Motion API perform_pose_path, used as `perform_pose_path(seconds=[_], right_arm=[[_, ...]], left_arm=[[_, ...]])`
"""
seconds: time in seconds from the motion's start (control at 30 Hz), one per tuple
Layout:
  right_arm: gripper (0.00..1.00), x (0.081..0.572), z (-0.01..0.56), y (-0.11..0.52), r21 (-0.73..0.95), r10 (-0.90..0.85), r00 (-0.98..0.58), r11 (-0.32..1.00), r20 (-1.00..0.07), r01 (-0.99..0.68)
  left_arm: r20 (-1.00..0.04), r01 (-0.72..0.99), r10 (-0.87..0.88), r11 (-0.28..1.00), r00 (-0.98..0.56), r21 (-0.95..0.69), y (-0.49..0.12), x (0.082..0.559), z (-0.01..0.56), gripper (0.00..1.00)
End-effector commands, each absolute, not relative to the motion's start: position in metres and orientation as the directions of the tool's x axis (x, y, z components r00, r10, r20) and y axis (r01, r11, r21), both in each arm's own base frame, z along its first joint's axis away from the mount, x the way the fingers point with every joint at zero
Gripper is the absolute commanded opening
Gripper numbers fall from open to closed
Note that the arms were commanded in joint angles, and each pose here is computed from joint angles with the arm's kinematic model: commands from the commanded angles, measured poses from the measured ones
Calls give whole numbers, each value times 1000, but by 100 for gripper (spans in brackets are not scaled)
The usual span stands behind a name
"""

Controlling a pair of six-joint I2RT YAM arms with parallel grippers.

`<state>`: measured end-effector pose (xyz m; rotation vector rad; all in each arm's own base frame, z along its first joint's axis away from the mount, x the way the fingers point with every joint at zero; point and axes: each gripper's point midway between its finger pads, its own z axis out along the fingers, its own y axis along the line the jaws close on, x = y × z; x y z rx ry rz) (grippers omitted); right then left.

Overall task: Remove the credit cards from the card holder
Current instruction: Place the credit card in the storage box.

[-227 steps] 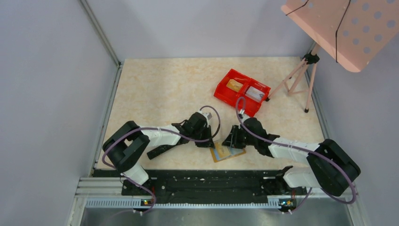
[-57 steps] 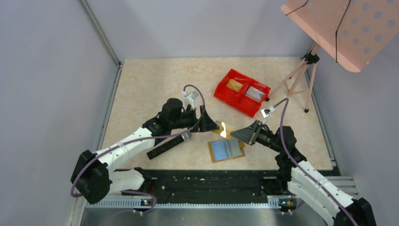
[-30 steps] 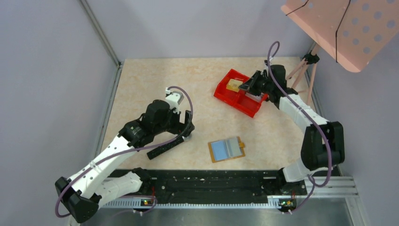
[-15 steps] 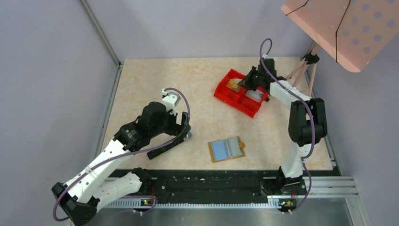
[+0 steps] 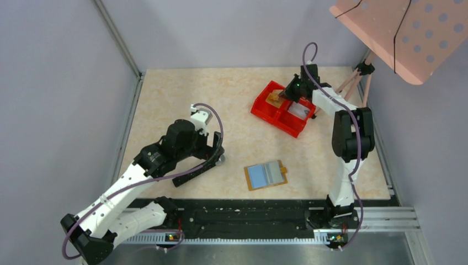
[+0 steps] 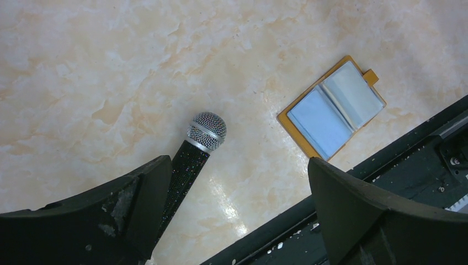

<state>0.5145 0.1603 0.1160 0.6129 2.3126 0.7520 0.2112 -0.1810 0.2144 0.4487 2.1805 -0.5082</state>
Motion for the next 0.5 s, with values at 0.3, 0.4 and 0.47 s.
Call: perform_pose_path(seconds=[0.3,0.4,0.47], right_arm=[[0,539,108,147,632,623,-673,718,-399,291],[5,540,104,145,632,629,-672,715,-392,300],[8,542,104,143,630,632,-668,715,-394,305]], left_arm=[[-816,495,133,845,-563,-203,-183,212,221,99],[-815,495,134,845,-564,-204,-184,213,221,99],[-815,496,134,844,-564,-205,-184,212,221,99]])
